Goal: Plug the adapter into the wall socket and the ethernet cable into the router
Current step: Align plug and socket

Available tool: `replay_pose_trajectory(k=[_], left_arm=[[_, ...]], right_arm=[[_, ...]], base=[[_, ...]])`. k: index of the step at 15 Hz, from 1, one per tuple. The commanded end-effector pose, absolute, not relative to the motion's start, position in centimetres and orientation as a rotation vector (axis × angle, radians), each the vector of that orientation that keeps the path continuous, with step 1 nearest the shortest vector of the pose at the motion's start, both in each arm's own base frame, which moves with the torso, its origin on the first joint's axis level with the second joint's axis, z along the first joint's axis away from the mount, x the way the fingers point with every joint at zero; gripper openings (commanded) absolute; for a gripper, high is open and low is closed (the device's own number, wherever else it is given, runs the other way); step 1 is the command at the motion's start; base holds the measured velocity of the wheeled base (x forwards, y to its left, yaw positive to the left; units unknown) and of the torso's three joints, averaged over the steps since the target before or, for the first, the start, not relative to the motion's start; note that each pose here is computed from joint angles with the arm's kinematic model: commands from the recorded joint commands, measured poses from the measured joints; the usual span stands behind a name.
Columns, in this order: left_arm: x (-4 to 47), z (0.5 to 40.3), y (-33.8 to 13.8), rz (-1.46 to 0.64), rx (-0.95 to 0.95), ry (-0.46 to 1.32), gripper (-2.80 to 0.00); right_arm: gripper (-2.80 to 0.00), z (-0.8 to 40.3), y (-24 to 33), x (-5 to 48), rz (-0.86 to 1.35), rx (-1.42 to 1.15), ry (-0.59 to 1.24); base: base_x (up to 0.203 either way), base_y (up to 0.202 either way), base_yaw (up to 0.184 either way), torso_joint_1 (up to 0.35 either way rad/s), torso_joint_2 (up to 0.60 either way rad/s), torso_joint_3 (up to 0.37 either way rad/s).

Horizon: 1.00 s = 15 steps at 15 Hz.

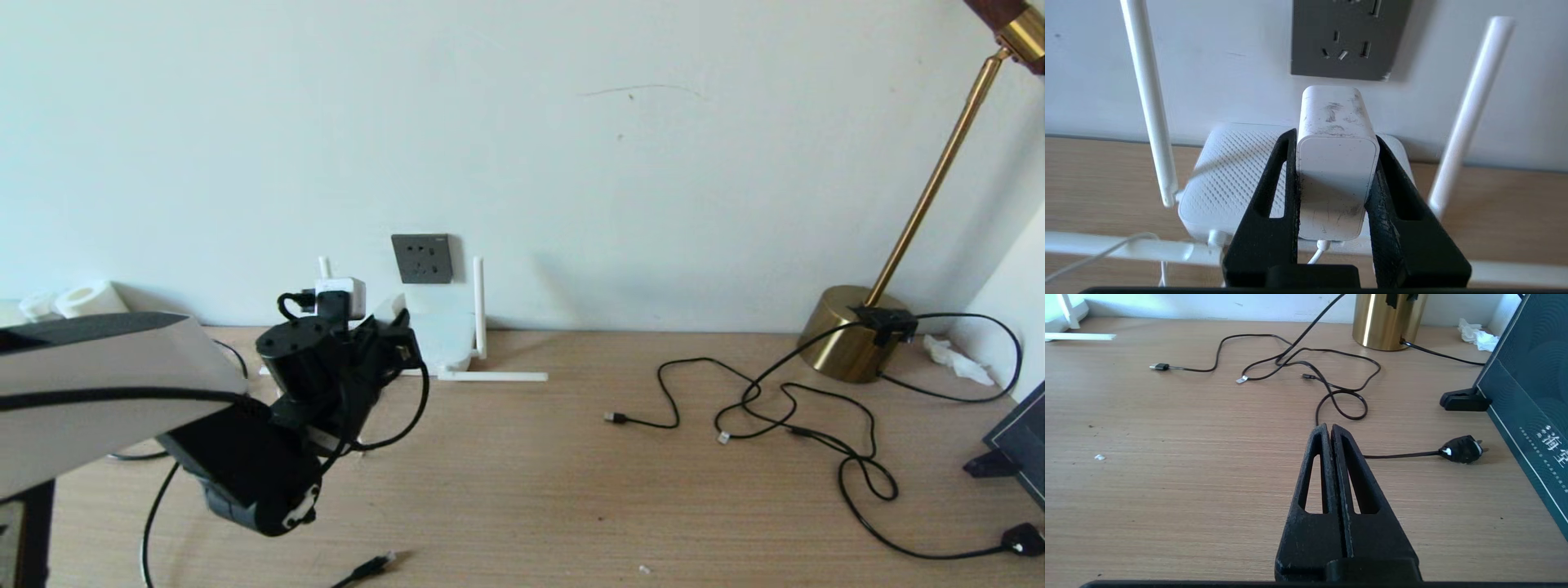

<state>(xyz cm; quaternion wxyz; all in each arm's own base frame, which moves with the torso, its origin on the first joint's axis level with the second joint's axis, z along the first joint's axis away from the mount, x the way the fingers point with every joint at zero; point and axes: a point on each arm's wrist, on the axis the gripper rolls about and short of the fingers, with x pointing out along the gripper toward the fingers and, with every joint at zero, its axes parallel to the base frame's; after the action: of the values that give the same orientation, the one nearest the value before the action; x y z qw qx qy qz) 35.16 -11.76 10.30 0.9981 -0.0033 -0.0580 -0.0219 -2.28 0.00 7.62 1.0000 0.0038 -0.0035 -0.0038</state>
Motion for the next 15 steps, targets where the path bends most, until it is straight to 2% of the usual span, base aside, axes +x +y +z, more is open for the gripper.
replay_pose_trajectory(k=[1, 6, 15], left_arm=[[36.2, 9.6, -11.7, -0.034, -0.006, -0.12, -2.8], [39.8, 9.9, -12.9, -0.029, -0.03, -0.218, -2.8], [40.1, 10.5, -13.2, -0.035, -0.028, -0.247, -2.8]], right_arm=[[-2.8, 7.6, 0.0, -2.3, -0.008, 0.008, -0.007], [-2.8, 7.6, 0.0, -2.3, -0.008, 0.008, -0.006], [-2.8, 7.6, 0.0, -2.3, -0.008, 0.008, -0.005]], base=[[0.0, 0.0, 0.0, 0.0, 0.0, 0.0], [0.0, 0.0, 0.0, 0.0, 0.0, 0.0], [0.0, 0.0, 0.0, 0.0, 0.0, 0.0]])
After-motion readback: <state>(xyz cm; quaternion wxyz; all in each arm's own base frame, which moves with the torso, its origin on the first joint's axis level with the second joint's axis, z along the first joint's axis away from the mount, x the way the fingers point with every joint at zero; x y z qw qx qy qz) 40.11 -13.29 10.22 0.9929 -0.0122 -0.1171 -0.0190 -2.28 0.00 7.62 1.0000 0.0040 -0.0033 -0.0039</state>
